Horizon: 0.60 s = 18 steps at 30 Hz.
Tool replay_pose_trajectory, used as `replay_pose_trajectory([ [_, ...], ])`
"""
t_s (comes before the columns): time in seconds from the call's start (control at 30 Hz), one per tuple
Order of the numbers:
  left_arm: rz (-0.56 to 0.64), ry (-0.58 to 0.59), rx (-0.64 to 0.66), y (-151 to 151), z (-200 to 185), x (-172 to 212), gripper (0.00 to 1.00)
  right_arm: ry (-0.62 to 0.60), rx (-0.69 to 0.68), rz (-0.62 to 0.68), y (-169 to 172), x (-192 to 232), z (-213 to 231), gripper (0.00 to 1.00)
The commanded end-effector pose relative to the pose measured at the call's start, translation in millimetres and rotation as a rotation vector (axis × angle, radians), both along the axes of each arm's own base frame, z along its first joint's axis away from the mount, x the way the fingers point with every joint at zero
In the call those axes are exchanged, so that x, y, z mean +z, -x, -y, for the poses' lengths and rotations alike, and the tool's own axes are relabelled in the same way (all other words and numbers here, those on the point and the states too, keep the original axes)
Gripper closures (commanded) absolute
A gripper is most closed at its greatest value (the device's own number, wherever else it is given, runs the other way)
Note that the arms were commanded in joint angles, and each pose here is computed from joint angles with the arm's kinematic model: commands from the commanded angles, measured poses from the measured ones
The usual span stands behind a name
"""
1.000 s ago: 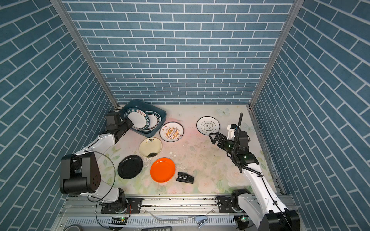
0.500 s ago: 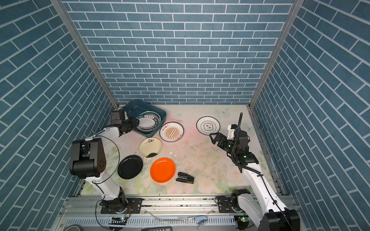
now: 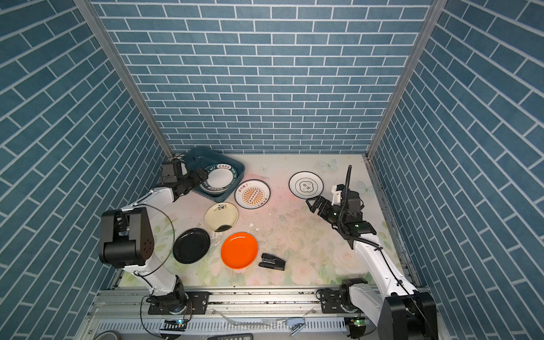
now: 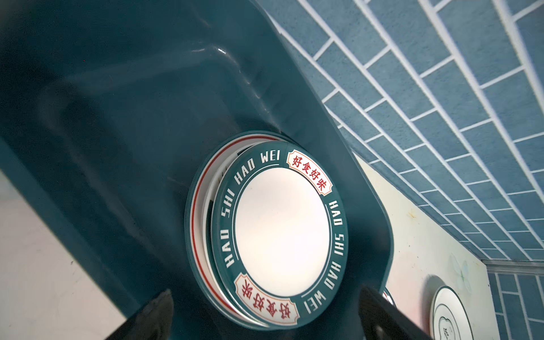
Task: Place the plates into the plastic bin on the countertop
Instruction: 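Release the plate into the bin while the right gripper moves to the sunburst plate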
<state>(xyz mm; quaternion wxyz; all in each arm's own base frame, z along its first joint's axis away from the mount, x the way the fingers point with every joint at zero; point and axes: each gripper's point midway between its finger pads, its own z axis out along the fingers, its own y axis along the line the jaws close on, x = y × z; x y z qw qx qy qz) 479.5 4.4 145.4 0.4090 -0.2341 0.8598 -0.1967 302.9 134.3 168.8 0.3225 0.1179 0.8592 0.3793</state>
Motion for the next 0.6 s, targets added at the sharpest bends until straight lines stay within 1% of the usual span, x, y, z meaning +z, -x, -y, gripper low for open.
replay_pose_trajectory([
  [0.0,0.082,-0.051,0.012,12.5,2.2,30.4,0.0,-0.041,0.035,0.049,-7.2,11.0,-11.6,0.01],
  [0.13,0.127,-0.088,0.028,37.7,12.3,45.5,0.0,-0.052,0.094,0.058,-12.1,5.7,-32.3,0.01],
  [0.2,0.153,-0.091,0.01,50.5,22.6,51.9,0.0,-0.045,0.133,0.053,-15.6,0.3,-47.4,0.01],
  [0.3,0.164,-0.071,-0.036,66.4,39.2,53.3,0.0,-0.036,0.168,0.047,-24.4,-9.8,-69.0,0.01],
  [0.43,0.163,-0.046,-0.06,87.8,50.5,49.4,0.0,-0.029,0.237,0.029,-35.3,-23.8,-101.6,0.01],
  [0.57,0.165,-0.078,-0.118,107.1,71.2,51.0,0.01,-0.011,0.295,0.029,-46.7,-41.6,-135.5,0.03],
])
